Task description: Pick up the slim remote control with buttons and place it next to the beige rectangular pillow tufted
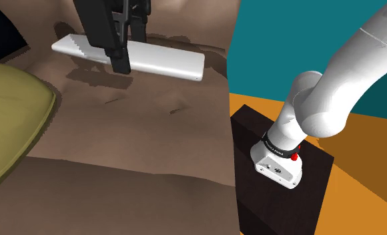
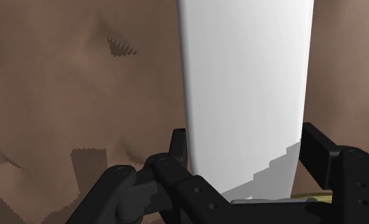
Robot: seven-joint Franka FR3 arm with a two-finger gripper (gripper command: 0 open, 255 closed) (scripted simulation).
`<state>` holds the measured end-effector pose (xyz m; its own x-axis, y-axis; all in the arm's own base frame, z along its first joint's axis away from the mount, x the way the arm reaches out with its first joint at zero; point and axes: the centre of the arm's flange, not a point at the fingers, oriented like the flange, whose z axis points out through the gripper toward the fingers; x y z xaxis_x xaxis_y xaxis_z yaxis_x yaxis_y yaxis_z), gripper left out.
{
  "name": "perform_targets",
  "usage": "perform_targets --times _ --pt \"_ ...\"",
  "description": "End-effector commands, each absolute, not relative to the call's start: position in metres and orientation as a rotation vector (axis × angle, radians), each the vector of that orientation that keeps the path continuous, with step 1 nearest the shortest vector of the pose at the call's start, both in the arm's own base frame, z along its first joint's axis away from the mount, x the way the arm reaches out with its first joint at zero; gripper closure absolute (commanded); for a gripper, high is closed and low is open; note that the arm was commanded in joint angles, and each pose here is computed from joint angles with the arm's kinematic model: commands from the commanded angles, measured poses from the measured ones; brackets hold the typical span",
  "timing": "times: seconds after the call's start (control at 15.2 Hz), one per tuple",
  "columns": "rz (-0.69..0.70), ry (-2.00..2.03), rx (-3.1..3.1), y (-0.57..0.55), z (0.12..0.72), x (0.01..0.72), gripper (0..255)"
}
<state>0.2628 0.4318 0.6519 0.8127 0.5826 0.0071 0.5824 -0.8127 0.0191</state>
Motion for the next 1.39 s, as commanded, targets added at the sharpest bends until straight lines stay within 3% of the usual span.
perform_targets --times 0.0,1.32 --pt "0.021 0.956 2.976 0.432 0.642 0.263 255" --pt "0.021 0.956 2.976 0.432 0.536 0.263 255"
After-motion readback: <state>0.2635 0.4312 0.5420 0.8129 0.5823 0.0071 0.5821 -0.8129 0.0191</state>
